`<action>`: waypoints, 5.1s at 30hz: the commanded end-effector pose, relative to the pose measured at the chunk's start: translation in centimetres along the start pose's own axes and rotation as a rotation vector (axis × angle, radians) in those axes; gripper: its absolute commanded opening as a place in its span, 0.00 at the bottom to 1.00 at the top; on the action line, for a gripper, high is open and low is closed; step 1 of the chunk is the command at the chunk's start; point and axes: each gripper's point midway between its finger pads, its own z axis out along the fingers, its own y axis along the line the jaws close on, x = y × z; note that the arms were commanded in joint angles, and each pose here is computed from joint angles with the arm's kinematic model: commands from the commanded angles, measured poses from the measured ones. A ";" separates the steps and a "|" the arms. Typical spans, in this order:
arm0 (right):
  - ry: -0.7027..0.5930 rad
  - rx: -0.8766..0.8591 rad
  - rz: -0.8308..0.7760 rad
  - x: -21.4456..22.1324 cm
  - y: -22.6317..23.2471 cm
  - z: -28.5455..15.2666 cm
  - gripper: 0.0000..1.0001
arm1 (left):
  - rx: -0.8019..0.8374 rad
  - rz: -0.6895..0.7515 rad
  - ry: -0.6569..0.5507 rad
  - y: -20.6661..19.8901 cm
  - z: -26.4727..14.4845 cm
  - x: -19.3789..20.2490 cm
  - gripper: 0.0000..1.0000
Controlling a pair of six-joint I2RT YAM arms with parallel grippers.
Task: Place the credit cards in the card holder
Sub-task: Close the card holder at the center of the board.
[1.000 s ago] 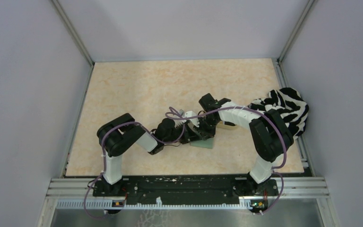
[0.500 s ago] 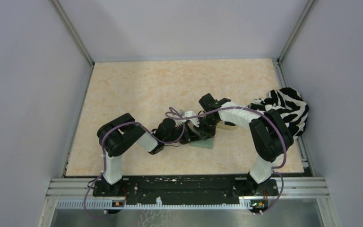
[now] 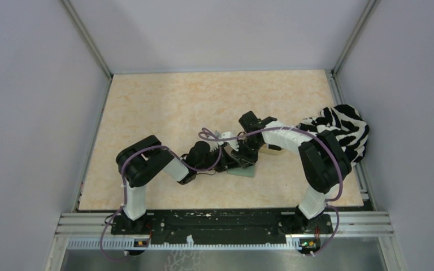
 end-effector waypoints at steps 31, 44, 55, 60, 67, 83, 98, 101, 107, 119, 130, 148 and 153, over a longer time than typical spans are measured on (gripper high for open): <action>-0.055 0.144 -0.156 -1.7 -2.3 -1.0 0.20 | -0.119 -0.022 0.034 3.5 -0.1 1.4 0.00; -0.020 0.085 -0.146 -0.9 -1.4 0.0 0.18 | -0.103 -0.022 0.027 3.1 -0.1 1.2 0.00; -0.034 0.071 -0.140 -1.3 -1.2 0.1 0.18 | -0.067 -0.023 0.003 2.0 -0.5 0.7 0.00; -0.048 0.080 -0.140 -1.5 -1.3 -0.2 0.19 | -0.041 -0.012 -0.011 0.9 -1.2 0.4 0.00; -0.125 0.088 -0.129 -2.6 -1.4 -1.9 0.23 | -0.059 0.037 -0.030 0.2 -1.8 -0.4 0.02; -0.143 0.169 -0.230 -2.3 -1.4 -2.3 0.47 | -0.130 0.026 -0.004 2.5 -1.1 0.1 0.00; -0.183 0.316 -0.342 -3.4 -2.7 -3.0 0.48 | -0.140 0.013 0.001 3.2 -1.1 0.3 0.00; -0.185 0.316 -0.355 -3.5 -2.6 -2.8 0.47 | -0.136 0.014 0.001 3.1 -1.1 0.3 0.00; -0.174 0.324 -0.366 -3.6 -2.7 -2.5 0.43 | -0.132 0.013 0.003 3.1 -1.1 0.4 0.00; -0.160 0.350 -0.351 -3.8 -3.1 -3.0 0.06 | -0.127 0.011 0.003 3.0 -1.2 0.4 0.00; -0.217 0.235 -0.150 -3.3 -2.9 -3.7 0.00 | -0.129 0.009 0.005 3.1 -1.3 0.5 0.00; -0.200 0.102 0.014 -2.4 -2.7 -3.2 0.16 | -0.122 0.011 0.006 2.9 -1.2 0.4 0.00; -0.211 0.106 0.021 -2.6 -2.8 -3.6 0.17 | -0.121 0.011 0.009 2.9 -1.2 0.5 0.00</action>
